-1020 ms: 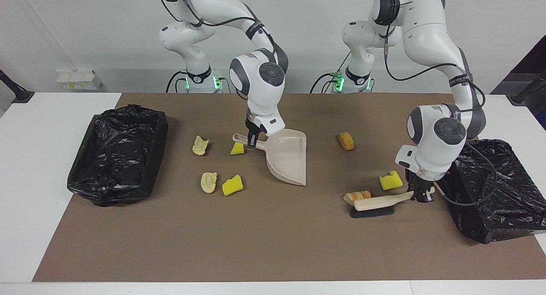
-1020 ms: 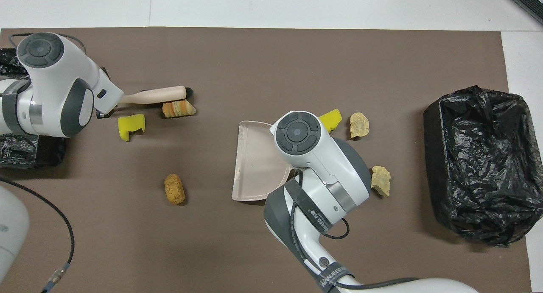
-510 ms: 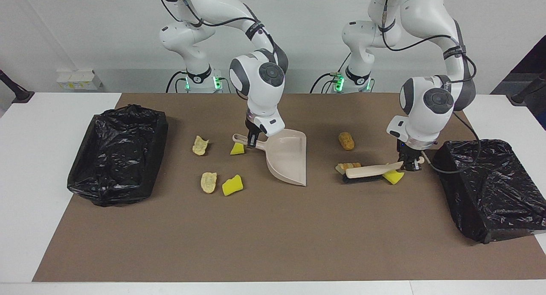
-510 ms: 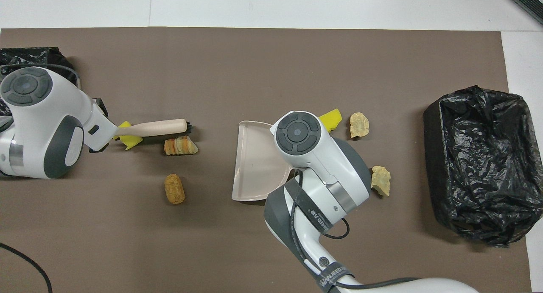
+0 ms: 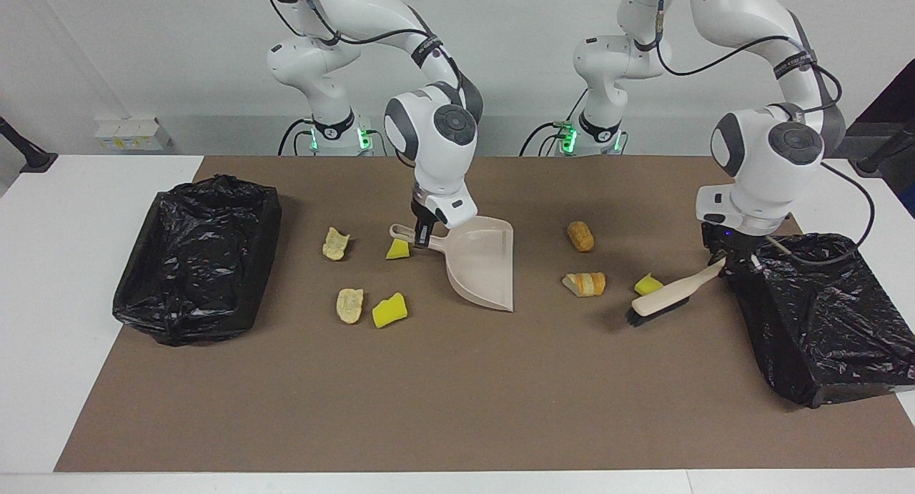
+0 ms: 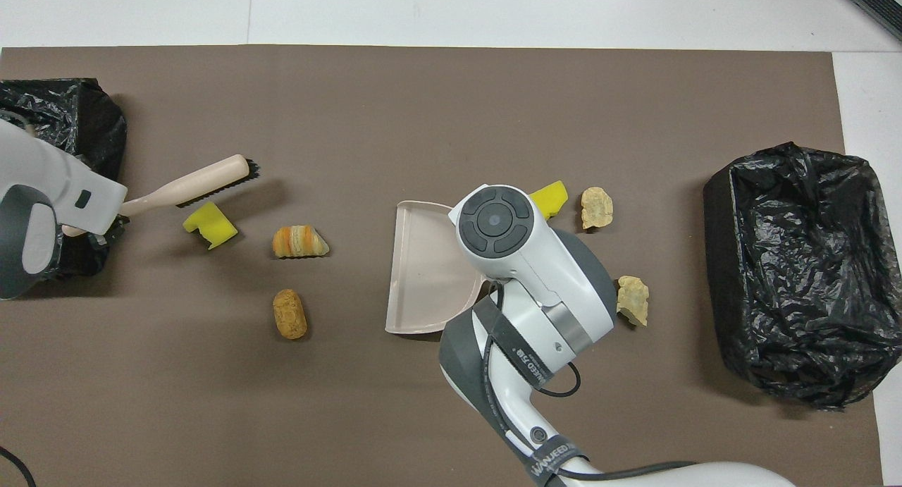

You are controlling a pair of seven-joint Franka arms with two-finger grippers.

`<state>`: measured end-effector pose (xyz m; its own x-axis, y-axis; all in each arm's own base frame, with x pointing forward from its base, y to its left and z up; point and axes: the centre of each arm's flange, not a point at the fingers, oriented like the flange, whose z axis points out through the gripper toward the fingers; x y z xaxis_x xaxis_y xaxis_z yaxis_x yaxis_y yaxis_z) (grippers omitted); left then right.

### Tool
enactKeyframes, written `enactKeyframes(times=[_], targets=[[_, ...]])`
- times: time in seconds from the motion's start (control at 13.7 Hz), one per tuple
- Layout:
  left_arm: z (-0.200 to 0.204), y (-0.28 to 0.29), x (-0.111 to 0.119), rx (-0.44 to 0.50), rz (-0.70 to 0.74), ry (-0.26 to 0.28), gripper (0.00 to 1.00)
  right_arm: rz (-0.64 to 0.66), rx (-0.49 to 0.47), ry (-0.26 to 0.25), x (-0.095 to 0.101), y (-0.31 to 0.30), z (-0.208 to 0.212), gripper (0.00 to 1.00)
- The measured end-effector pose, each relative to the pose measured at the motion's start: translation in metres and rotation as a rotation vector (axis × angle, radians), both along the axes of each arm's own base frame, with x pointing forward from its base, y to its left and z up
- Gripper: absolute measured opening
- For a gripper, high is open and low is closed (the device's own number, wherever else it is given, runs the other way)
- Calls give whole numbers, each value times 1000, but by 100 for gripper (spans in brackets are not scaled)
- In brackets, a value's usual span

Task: Sweep and dump trash in bin
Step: 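Sweep the sponge and scraps toward the dustpan with the left gripper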

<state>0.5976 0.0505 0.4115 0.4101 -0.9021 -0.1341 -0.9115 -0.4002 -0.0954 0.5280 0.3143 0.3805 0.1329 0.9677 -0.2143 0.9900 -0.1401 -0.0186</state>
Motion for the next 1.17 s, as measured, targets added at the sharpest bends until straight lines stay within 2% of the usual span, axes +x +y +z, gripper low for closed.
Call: enactKeyframes(times=[0.15, 0.36, 0.58, 0.73, 1.02, 1.17], targets=[[-5, 37, -6, -2, 130, -2, 26, 3, 9, -11, 0, 0, -4, 33], [-23, 39, -24, 11, 312, 13, 26, 2, 13, -17, 1, -2, -7, 33], [-45, 18, -69, 25, 519, 46, 26, 2, 18, -21, 0, -3, -11, 33], [-49, -11, -92, 43, 596, 71, 26, 2, 18, -21, 0, -4, -11, 33], [-41, -88, -114, 110, 648, 113, 26, 2, 18, -21, 0, -4, -11, 33], [-39, -124, -124, 135, 663, 112, 26, 2, 18, -21, 0, -4, -11, 33]])
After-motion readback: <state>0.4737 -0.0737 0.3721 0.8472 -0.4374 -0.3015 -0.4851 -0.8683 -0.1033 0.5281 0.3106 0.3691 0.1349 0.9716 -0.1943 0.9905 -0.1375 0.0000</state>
